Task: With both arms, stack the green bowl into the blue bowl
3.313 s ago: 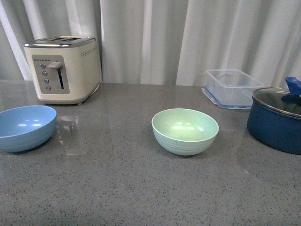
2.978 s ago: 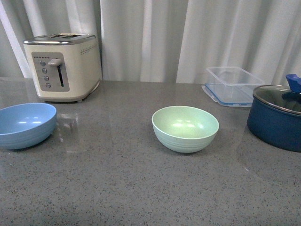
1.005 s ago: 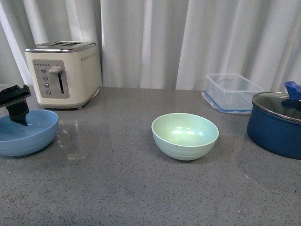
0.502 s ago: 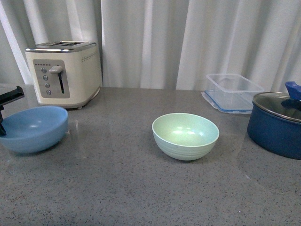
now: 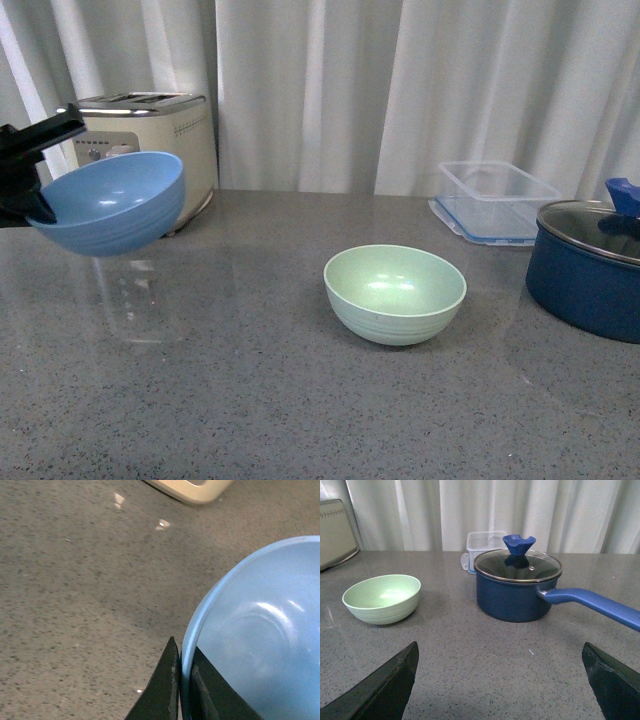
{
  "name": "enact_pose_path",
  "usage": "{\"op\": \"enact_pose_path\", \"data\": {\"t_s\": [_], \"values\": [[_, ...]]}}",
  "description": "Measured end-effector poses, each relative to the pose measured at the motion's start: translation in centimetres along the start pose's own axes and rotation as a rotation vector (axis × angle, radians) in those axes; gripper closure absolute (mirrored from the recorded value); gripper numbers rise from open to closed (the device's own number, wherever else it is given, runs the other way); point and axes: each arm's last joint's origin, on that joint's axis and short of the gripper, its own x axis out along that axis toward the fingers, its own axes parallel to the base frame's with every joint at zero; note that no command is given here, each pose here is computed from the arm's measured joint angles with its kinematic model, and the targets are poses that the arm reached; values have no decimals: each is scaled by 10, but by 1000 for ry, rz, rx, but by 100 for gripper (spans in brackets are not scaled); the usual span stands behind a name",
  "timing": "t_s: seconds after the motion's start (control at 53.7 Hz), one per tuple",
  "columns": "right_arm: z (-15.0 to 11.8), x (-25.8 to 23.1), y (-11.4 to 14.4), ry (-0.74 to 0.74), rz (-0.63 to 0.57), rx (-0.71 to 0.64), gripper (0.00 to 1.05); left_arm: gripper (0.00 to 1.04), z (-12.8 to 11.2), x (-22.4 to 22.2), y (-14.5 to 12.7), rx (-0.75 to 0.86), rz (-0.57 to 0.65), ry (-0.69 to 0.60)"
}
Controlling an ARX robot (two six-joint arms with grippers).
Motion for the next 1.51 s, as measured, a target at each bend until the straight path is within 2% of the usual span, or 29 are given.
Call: {"op": "enact_pose_path", "data": {"t_s": [0.186,0.484,0.707,1.024,1.098,1.172,1.34,1.452,1.507], "values": [[0,0,0,0,0,0,10,101,-15,8,-33,56,-39,32],[0,0,0,0,0,0,10,101,-47,34,-64,131,-22,115],[0,0,0,0,0,0,10,101,-53,43,-73,166,7,118],[0,0,0,0,0,0,10,101,-65,59,-72,185,43,155],[0,0,0,0,0,0,10,93,-66,58,-73,186,38,156],[0,0,0,0,0,0,10,80,-64,55,-75,188,10,159],[0,0,0,0,0,0,10,57,-48,31,-80,181,-49,101],[0,0,0,0,0,0,10,32,-15,-27,-79,181,-145,-61],[0,0,0,0,0,0,10,18,-2,-65,-70,205,-172,-208]]}}
